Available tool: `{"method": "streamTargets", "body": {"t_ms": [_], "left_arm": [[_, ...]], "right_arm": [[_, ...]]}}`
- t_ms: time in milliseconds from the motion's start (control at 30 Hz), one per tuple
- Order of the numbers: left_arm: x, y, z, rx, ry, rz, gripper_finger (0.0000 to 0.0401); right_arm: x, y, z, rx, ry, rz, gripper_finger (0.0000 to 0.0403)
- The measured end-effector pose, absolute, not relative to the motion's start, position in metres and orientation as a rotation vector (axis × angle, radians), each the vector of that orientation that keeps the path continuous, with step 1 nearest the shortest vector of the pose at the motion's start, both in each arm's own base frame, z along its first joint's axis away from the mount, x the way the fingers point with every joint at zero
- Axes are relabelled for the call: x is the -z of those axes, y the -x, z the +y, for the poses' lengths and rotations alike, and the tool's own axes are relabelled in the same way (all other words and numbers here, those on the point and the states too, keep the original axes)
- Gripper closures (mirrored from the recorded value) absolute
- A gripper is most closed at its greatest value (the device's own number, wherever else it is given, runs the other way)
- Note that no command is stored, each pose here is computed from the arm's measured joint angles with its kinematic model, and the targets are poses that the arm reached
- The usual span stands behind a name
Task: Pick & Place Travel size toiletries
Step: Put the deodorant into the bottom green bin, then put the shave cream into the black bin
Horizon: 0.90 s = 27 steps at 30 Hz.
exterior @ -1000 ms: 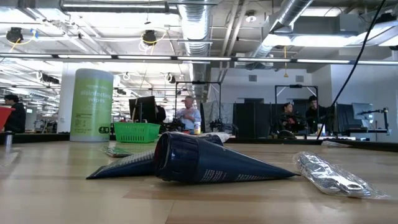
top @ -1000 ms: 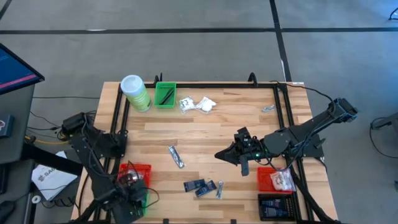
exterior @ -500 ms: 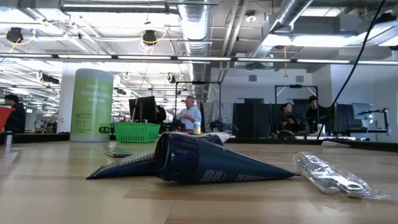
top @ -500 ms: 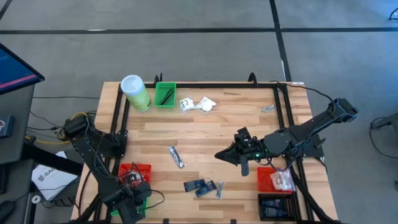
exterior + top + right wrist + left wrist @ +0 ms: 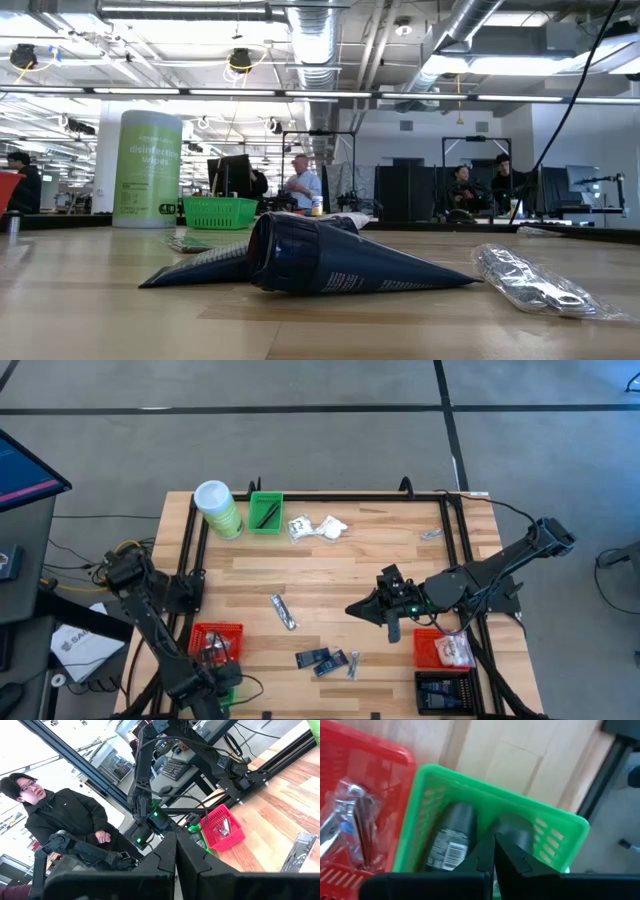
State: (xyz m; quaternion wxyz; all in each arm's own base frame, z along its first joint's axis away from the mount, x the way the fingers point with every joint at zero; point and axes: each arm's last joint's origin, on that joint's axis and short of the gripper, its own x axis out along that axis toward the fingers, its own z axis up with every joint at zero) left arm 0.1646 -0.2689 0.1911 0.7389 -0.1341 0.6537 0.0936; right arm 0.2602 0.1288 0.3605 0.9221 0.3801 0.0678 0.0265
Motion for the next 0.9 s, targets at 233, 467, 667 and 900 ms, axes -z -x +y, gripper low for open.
{"method": "streamTargets", "body": {"t_ms": [233, 467, 667, 900], "left_arm": [[-0.211, -0.164, -0.26, -0.208, 0.338, 1.348, 0.04], [-0.243, -0.17, -0.243, -0.22, 0.437, 1.132, 0.04], [-0.259, -0.193, -0.233, -0.157, 0.509, 1.001, 0.04], [-0.259, -0.234, -0.227, -0.114, 0.552, 0.843, 0.04]], "right_arm": [[-0.361, -0.26, 0.129, -0.054, -0.781, 0.139, 0.0403], [-0.361, -0.26, 0.129, -0.055, -0.78, 0.14, 0.0403], [-0.357, -0.259, 0.132, -0.153, -0.769, 0.227, 0.0403], [-0.348, -0.251, 0.145, -0.226, -0.729, 0.357, 0.0403]]}}
